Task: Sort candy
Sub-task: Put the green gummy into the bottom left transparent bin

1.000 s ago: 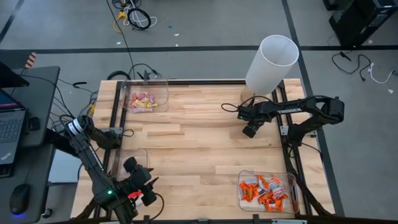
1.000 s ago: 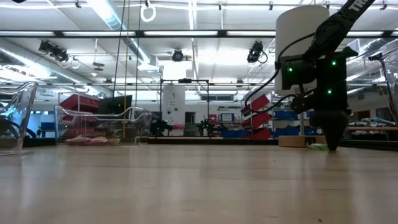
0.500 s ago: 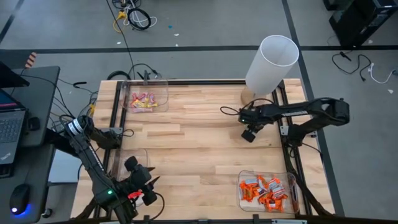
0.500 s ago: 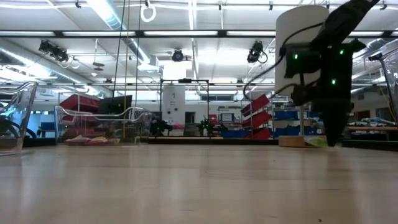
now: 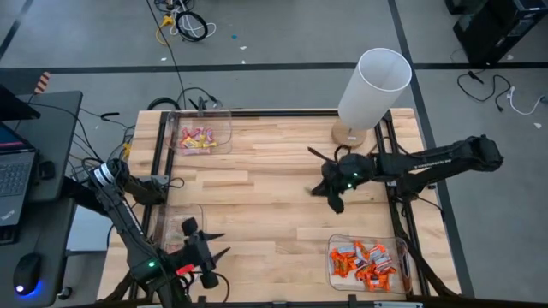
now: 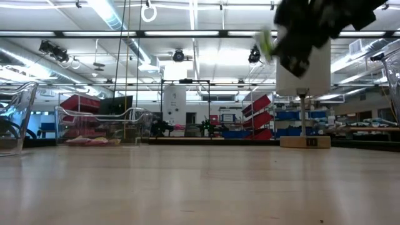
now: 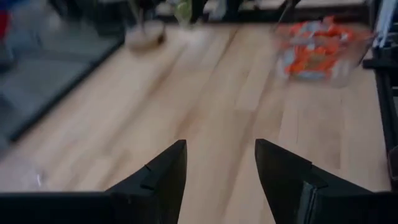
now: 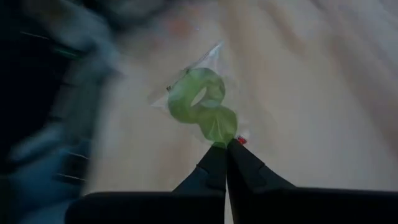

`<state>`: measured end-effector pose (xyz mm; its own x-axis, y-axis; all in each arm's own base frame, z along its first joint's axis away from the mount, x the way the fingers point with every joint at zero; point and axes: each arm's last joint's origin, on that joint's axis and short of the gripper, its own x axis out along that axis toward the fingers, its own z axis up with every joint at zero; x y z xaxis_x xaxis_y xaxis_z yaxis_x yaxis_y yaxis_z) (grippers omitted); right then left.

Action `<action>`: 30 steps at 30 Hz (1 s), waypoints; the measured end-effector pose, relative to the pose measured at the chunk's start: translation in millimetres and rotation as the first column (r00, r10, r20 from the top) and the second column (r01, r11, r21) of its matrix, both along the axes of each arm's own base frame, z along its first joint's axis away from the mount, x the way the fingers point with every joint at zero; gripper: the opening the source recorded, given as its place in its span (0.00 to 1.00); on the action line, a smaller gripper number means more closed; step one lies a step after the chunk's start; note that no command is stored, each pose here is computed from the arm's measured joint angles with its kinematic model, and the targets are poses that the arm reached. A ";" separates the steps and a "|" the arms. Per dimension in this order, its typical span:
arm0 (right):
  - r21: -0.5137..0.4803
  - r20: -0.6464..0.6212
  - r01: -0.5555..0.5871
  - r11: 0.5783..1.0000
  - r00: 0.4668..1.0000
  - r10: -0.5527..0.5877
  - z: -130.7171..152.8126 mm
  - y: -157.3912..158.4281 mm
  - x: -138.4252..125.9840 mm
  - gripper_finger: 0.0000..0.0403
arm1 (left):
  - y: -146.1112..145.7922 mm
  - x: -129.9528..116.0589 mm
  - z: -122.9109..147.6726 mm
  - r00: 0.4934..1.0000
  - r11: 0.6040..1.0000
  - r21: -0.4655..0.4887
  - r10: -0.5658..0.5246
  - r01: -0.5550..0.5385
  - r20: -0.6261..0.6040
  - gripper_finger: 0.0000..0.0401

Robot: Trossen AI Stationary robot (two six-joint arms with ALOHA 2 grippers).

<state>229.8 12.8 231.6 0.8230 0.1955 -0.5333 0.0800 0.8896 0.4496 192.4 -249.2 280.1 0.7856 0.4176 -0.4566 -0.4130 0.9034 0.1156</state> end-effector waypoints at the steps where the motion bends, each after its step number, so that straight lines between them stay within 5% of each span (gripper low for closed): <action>1: 0.009 0.071 -0.043 0.999 0.997 0.042 4.7 7.0 4.6 0.00 | -1.2 3.0 1.3 1.000 0.999 0.040 -0.020 0.019 0.016 0.48; 5: -0.002 0.294 -0.164 0.986 0.943 0.158 16.8 32.0 19.8 0.00 | -4.2 16.1 7.5 0.995 0.980 0.192 -0.065 0.049 0.075 0.48; 10: -0.024 0.430 -0.247 0.969 0.872 0.233 13.1 57.4 37.1 0.00 | 0.7 33.4 11.3 0.996 0.961 0.272 -0.069 0.050 0.061 0.48; 17: -0.067 0.412 -0.343 0.937 0.846 0.339 4.1 84.9 72.7 0.00 | 13.4 54.2 11.8 0.998 0.966 0.252 -0.064 0.061 0.003 0.48; 23: -0.109 0.393 -0.423 0.900 0.813 0.430 6.1 98.2 105.0 0.00 | 12.5 71.9 15.4 0.982 0.972 0.143 -0.184 0.188 -0.039 0.48; 30: -0.181 0.277 -0.459 0.870 0.825 0.493 5.1 106.8 133.4 0.00 | 8.6 82.2 19.6 0.958 0.951 0.125 -0.285 0.284 -0.014 0.48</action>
<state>363.3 119.6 236.7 0.7652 0.5639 -0.3106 -0.4907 0.8232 0.2856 274.6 -240.6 299.6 0.8820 0.2295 -0.4116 -0.1415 0.9621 0.2331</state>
